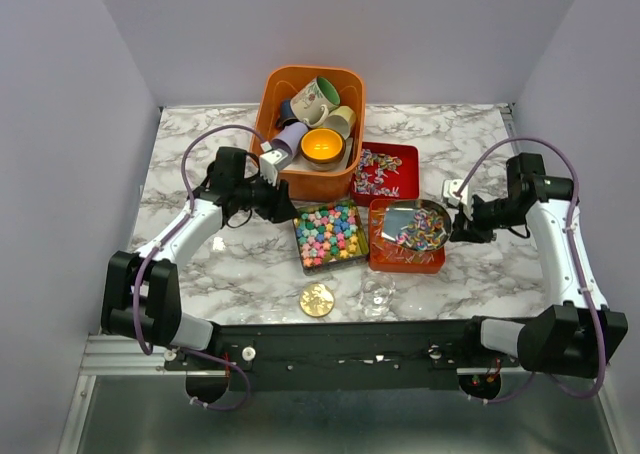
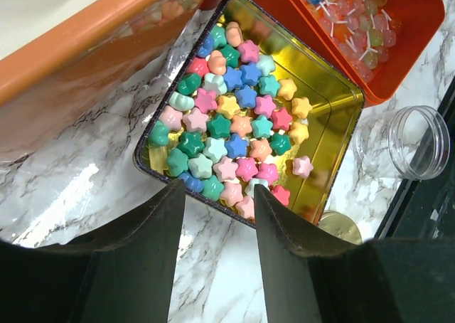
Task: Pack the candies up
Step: Place the fake candies in the packing bottle.
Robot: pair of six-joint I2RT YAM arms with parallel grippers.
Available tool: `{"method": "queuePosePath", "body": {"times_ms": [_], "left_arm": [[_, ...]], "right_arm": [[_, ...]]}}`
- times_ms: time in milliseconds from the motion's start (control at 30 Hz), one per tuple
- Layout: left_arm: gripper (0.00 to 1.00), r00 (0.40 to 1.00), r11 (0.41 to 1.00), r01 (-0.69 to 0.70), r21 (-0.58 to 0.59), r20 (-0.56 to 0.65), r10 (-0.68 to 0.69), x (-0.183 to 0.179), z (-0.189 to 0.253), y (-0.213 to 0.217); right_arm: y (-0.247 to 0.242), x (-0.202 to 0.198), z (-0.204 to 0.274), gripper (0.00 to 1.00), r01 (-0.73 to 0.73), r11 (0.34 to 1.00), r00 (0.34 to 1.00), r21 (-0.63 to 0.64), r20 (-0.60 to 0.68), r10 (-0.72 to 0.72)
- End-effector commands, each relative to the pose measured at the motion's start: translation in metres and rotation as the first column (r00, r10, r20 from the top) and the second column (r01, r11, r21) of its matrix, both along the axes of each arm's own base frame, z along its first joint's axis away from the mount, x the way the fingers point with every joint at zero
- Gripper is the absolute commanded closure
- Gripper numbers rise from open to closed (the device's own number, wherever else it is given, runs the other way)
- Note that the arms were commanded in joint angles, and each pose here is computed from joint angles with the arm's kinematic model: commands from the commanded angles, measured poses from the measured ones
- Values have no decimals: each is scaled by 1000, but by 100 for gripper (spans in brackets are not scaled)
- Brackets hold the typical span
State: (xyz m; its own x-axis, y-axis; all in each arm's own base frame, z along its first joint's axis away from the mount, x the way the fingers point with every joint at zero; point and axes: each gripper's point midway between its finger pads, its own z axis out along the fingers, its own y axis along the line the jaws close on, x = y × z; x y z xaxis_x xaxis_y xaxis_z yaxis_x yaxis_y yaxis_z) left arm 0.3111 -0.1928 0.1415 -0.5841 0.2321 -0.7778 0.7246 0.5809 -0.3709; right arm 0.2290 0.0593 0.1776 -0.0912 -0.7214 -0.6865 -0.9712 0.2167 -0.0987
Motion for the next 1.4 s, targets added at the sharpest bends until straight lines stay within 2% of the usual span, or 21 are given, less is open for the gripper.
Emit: {"method": "queuePosePath", "body": {"times_ms": [0,533,1133,1367], "left_arm": [[46,999,1000,-10,-26,39,11,4,10,3],[46,997,997,-61,-44,45,62,6,9,17],[46,992,989,-114,-94,37,117,4,11,27],[46,992,988,-124,-91,27,127,3,8,31]], "right_arm": [[-7,-24,-10,100,-85,991,996,-106,20,88],[2,-52,-33,99,-189,952,982,-240,-22,190],[17,-48,-26,100,-233,903,969,-360,-10,247],[12,-38,-25,99,-184,878,977,-443,11,211]]}}
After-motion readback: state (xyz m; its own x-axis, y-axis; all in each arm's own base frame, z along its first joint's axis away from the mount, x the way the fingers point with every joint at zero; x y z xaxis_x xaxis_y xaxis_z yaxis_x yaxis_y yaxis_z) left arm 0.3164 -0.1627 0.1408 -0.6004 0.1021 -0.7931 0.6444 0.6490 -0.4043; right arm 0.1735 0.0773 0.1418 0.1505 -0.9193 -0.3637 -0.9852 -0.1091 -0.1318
